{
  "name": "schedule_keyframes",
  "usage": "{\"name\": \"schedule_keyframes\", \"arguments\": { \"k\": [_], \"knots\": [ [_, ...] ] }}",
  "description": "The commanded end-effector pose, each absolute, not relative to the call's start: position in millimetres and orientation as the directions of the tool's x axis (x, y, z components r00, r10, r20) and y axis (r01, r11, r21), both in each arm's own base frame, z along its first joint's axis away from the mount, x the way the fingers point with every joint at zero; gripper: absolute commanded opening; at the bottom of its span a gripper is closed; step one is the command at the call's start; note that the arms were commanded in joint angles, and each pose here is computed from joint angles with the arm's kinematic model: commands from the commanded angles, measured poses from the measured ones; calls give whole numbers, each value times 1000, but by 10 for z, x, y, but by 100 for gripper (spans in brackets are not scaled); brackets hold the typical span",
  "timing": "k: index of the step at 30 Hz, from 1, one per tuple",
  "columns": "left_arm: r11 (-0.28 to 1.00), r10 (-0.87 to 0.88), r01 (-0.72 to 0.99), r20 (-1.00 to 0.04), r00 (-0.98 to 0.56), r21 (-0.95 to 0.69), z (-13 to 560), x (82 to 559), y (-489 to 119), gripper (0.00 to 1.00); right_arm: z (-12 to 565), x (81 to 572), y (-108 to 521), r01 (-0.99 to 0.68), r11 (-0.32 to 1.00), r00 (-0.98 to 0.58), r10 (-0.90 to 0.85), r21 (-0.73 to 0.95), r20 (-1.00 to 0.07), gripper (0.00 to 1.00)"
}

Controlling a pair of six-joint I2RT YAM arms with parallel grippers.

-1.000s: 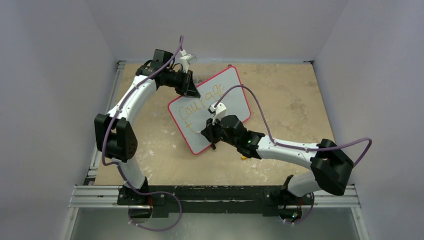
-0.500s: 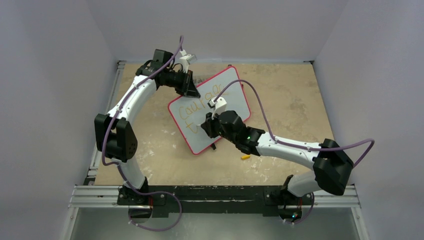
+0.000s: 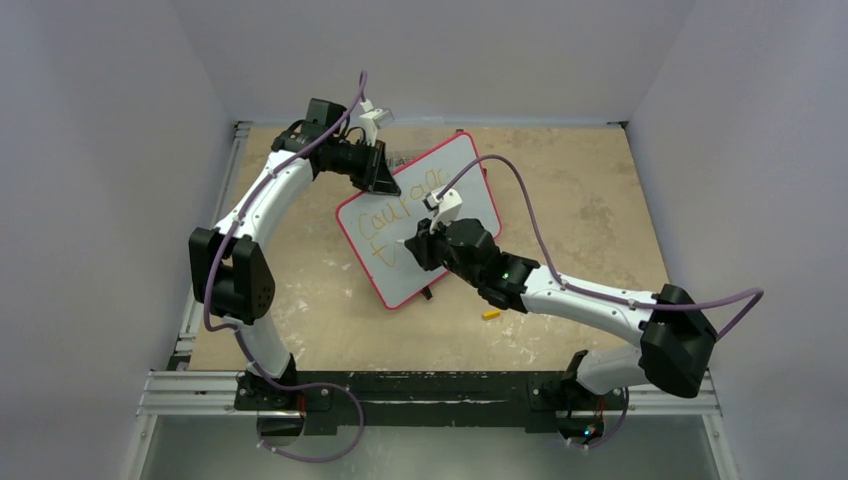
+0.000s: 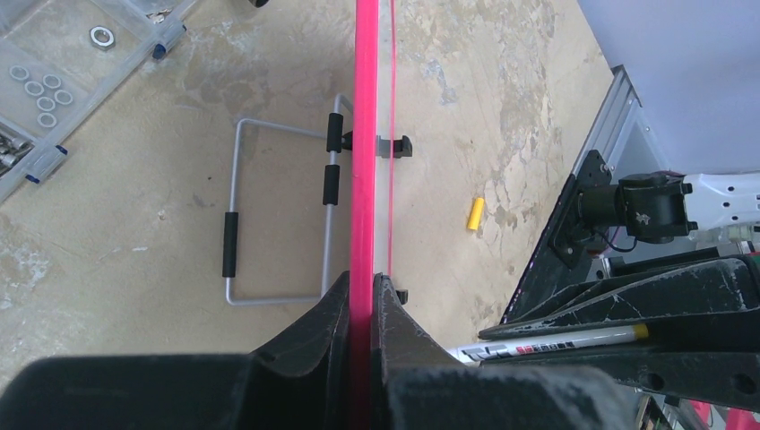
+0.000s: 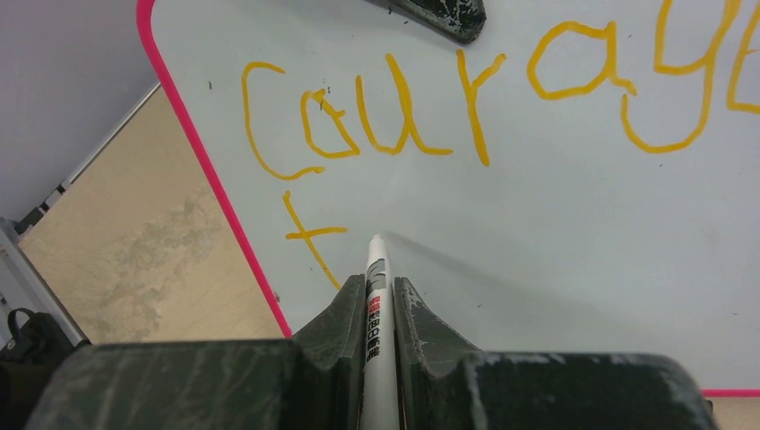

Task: Write a sentence on the whiteboard

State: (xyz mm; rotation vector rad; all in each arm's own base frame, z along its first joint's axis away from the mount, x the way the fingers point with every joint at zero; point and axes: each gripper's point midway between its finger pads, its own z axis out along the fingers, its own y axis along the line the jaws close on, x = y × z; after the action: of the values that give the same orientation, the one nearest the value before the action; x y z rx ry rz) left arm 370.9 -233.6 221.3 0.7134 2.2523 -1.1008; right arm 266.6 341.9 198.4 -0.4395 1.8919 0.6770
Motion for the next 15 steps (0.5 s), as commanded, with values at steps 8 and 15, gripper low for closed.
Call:
{"name": "schedule_keyframes", "arguments": {
  "k": [8, 15],
  "knots": [
    [563, 259, 642, -627, -735, -520, 2103, 3622, -2280, 0, 2264, 2921, 3417, -530, 811, -341, 66, 250, -938, 0],
    [563, 259, 642, -627, -735, -520, 2098, 3621, -2280, 0, 2202, 2933, 3496, -545, 800, -354, 53, 252, -934, 0]
  ]
}}
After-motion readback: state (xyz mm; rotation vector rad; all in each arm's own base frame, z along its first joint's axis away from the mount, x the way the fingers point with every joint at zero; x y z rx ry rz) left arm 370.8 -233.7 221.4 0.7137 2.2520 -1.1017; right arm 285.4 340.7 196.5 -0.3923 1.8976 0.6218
